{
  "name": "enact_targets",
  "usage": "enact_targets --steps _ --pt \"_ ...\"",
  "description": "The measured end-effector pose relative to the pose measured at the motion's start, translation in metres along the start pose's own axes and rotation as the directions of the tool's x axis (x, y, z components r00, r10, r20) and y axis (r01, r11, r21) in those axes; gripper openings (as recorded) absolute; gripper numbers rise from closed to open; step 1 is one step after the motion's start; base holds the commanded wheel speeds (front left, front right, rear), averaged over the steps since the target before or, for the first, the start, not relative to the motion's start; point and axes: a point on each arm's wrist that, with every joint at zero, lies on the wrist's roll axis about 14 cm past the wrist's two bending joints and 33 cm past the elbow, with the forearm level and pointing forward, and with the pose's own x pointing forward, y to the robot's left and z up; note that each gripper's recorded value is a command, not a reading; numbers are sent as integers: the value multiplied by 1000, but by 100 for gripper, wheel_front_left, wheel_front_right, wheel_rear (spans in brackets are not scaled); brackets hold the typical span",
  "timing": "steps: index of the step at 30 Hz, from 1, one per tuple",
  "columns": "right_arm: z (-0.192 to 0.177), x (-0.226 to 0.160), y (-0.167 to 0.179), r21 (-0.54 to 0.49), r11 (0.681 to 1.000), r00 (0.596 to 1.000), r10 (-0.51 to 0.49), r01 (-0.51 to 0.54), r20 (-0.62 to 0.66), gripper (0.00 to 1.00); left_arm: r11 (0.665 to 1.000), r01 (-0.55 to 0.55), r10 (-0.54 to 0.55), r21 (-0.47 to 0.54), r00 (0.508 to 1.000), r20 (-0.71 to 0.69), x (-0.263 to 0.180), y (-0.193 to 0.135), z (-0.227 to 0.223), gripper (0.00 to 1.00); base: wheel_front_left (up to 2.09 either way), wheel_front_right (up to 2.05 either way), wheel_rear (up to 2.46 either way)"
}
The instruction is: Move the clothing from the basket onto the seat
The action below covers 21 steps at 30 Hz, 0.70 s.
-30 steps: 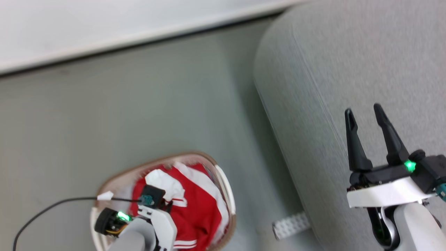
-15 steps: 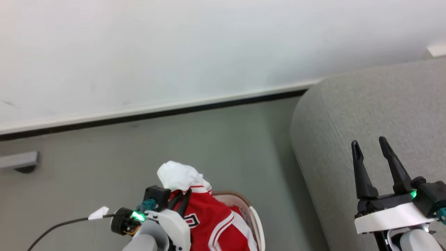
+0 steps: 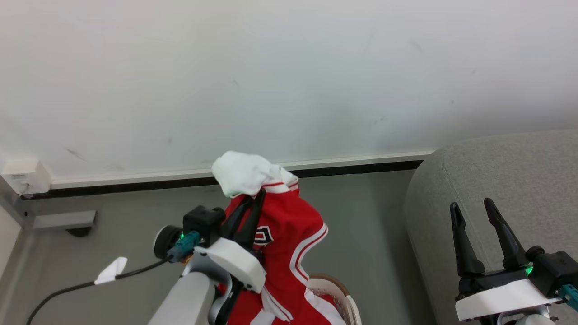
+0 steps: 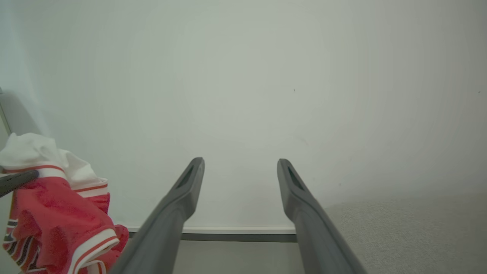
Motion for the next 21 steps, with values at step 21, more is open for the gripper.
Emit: enact_targets --steps 21 --pt "-22 -7 41 10 991 988 137 -136 -71 100 998 61 -59 -2 975 213 15 -14 93 0 0 0 0"
